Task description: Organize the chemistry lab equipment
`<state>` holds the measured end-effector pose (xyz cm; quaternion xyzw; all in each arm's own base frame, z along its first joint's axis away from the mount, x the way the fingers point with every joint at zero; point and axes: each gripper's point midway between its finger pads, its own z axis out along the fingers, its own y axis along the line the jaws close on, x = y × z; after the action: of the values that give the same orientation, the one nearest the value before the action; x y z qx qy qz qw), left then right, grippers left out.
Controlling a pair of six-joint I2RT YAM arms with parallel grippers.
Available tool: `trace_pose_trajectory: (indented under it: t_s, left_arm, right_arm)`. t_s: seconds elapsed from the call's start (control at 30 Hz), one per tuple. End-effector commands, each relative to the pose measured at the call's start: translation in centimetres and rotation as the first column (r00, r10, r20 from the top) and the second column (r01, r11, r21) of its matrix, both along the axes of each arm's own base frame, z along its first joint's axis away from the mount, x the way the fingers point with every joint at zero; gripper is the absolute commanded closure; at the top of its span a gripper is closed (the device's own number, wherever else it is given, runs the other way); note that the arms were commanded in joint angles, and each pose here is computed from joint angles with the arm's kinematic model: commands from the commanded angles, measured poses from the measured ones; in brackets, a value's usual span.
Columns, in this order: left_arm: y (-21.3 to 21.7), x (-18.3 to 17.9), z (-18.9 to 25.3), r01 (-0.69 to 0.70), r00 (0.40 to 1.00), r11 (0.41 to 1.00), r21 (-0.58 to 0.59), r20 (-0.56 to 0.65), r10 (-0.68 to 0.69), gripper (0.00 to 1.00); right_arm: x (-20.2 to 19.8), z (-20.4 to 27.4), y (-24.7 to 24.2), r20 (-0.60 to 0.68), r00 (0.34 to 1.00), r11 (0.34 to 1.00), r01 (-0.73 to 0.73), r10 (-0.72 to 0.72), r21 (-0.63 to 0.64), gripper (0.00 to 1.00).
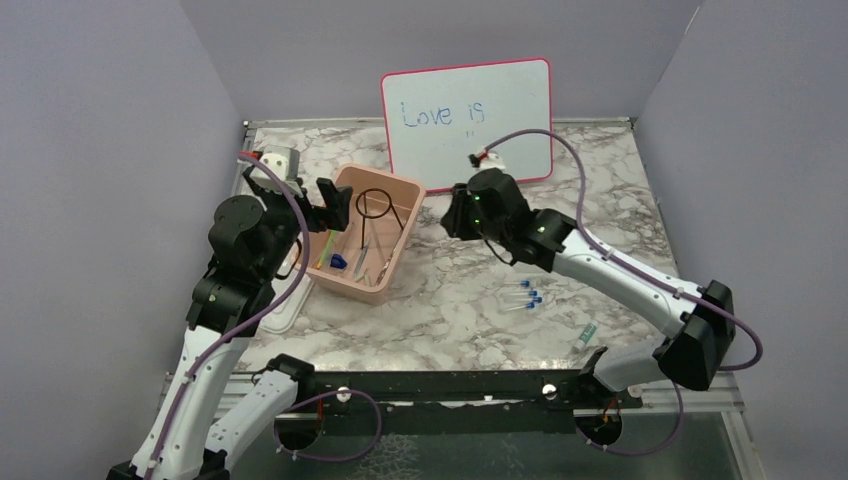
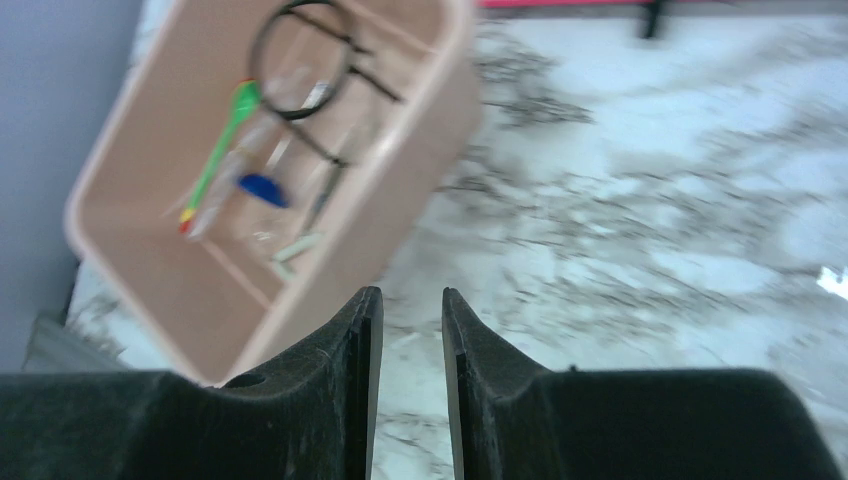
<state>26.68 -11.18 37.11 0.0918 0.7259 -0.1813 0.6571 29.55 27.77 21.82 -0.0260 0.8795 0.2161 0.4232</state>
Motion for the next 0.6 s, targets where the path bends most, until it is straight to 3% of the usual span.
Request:
trace_pose_trajectory:
  t_s: [0.0, 0.23, 0.37, 0.5, 0.57]
  left_arm:
    - [-6.3, -1.8, 1.7, 0.374, 0.927, 0.926, -0.043, 0.039, -0.373, 0.03]
    - [-10.7, -0.7, 1.6, 0.491, 0.866, 0.862, -0.129, -0.039, -0.499, 0.20]
    - [-15.6, -0.9, -0.9, 0.532, 0.837, 0.843, -0.080, -0.099, -0.538, 0.24]
    - [-21.4, -1.9, -5.1, 0.621, 0.768, 0.784, -0.008, -0.196, -0.610, 0.25]
    - [-23.0, -1.2, -7.4, 0.618, 0.764, 0.786, 0.014, -0.247, -0.597, 0.26]
  right_arm:
    - [-0.7, -4.3, -6.6, -0.122, 0.975, 0.982, 0.187, -0.188, -0.020, 0.68]
    - [-2.2, -10.1, -12.9, -0.264, 0.887, 0.923, 0.383, -0.379, -0.040, 0.69]
    - [-2.2, -11.8, -15.5, -0.289, 0.849, 0.893, 0.448, -0.442, -0.046, 0.71]
    - [-0.6, -10.3, -18.1, -0.222, 0.879, 0.905, 0.424, -0.422, -0.041, 0.71]
    - [0.2, -9.6, -20.2, -0.204, 0.864, 0.887, 0.459, -0.460, -0.052, 0.71]
